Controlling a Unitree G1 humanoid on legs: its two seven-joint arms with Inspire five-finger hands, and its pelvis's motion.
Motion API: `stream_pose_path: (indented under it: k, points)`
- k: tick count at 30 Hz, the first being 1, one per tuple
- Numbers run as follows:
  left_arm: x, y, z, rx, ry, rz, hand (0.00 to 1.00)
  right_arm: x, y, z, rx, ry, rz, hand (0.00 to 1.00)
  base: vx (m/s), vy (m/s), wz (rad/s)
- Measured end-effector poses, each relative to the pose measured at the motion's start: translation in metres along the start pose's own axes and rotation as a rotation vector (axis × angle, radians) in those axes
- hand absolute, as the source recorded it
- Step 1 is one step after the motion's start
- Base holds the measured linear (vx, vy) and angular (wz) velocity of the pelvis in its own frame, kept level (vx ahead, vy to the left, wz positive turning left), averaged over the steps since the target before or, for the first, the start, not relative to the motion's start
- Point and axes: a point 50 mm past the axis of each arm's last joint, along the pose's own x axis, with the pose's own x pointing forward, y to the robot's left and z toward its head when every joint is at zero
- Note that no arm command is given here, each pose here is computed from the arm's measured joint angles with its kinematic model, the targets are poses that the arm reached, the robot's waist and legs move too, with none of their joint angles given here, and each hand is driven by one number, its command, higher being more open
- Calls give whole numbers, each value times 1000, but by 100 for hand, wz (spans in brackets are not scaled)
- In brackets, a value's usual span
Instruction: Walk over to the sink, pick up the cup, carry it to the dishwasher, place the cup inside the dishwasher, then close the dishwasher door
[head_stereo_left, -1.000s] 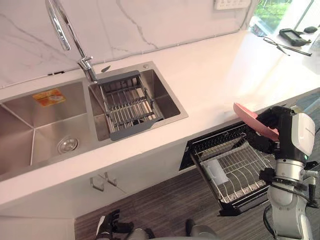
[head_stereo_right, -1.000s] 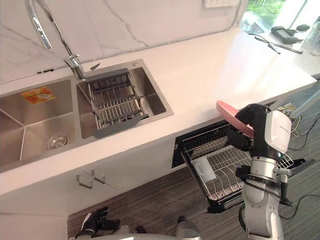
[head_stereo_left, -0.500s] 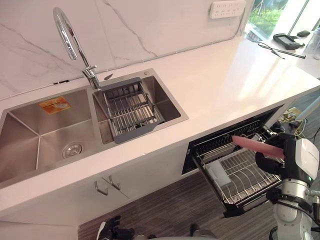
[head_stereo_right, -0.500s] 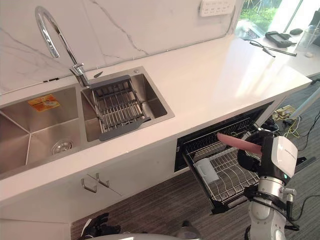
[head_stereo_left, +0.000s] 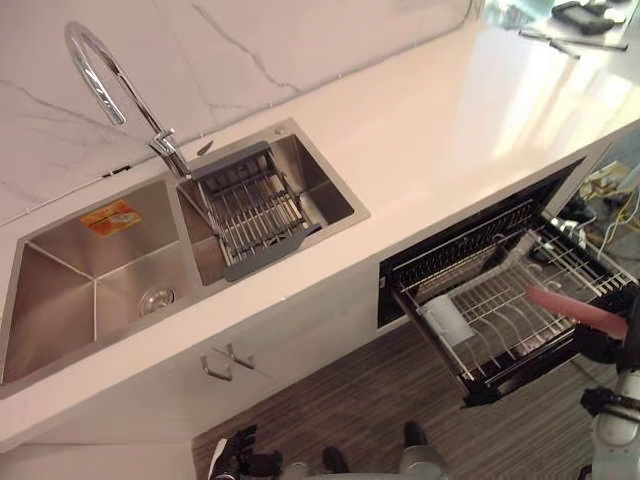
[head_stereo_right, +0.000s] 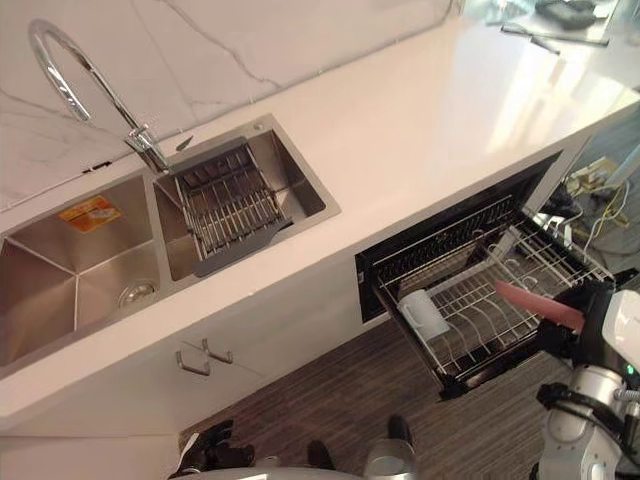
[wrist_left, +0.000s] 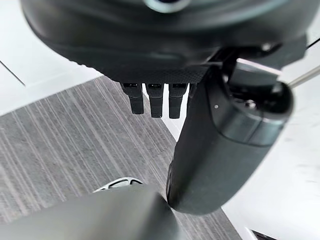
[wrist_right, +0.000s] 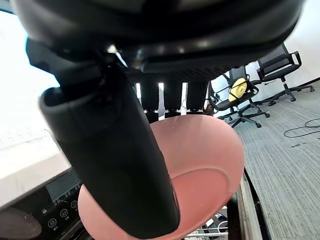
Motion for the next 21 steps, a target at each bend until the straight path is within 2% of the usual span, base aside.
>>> stream_pose_path:
  k: [11, 21]
  points:
    - [6, -5, 27, -40, -97, -9, 90, 55, -16, 14, -39, -51, -80, 30, 15, -4, 6]
    - [7, -7, 41, -66, -144, -10, 90, 75, 7, 30, -59, -83, 4, 30, -33, 0, 10]
